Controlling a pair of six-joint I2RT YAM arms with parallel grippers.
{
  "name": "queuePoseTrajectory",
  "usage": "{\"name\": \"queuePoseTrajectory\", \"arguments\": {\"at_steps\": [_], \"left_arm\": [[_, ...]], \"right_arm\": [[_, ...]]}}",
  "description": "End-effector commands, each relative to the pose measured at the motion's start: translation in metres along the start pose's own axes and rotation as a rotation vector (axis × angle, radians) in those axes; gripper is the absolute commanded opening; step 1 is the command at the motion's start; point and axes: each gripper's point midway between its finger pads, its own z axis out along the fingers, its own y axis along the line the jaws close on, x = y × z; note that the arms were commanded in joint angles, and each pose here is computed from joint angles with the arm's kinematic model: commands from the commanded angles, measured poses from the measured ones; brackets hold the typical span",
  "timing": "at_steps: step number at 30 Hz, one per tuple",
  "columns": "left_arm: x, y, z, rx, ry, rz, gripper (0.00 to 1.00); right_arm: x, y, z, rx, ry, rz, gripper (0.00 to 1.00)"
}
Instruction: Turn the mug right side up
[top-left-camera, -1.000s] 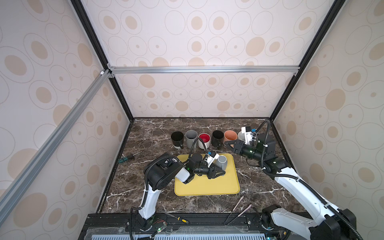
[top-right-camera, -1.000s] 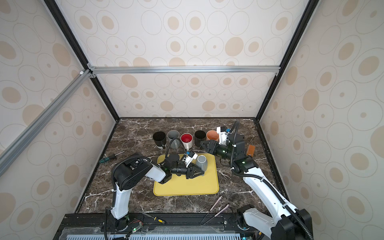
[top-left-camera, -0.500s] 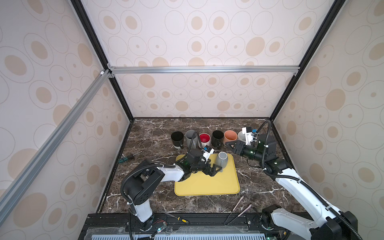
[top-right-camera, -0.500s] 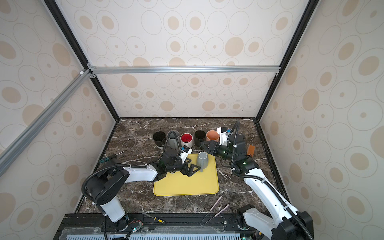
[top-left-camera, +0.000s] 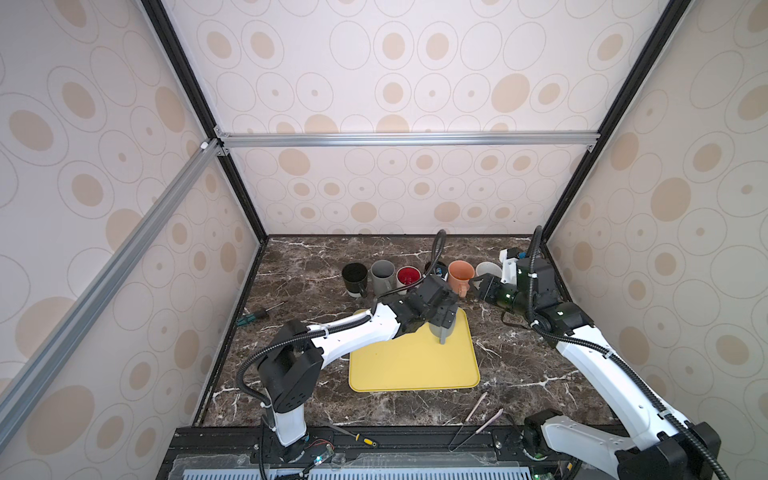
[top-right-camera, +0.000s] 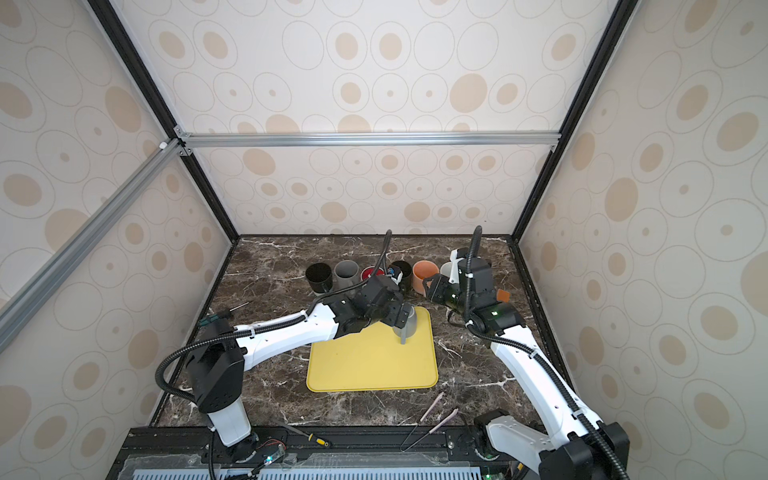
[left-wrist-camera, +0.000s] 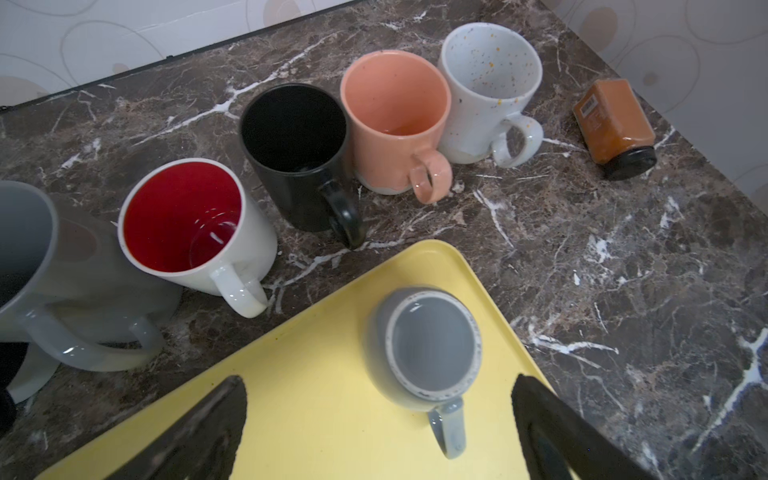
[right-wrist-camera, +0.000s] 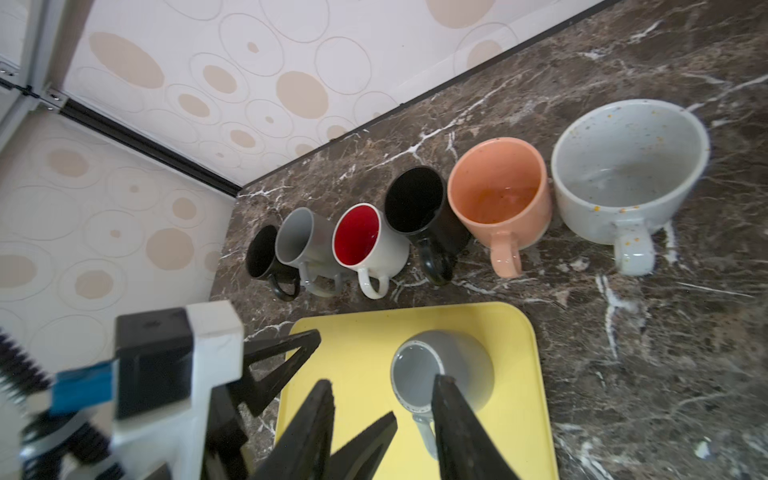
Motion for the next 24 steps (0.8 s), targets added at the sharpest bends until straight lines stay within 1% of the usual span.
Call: {"name": "queuePoseTrajectory", "arguments": {"at_steps": [1,4,9,16,24], "left_arm": [[0.037,0.016,-0.001,-0.141,0.151,0.014,0.99],[0.04,0.009,0.001,-0.118,0.165,-0.018,0.94],[0.043,0.0,0.005,-0.077,0.172,-0.061,0.81],[0.043,-0.01,0.006,-0.045,0.168,-0.071,0.76],[0.051,-0.025,0.017,-0.019,0.198,-0.06,0.71]], "right_arm": [[-0.001,-0.013,-0.002,0.06,-0.001,-0.018,0.42],[0.0,-0.011,-0.001,0.046,0.006,-0.02,0.42],[-0.005,-0.023,-0.002,0.054,-0.004,0.006,0.42],[-0.007,-0.025,-0.005,0.046,-0.007,0.007,0.41],[-0.005,-0.028,-0.003,0.045,-0.006,0.016,0.41]]}}
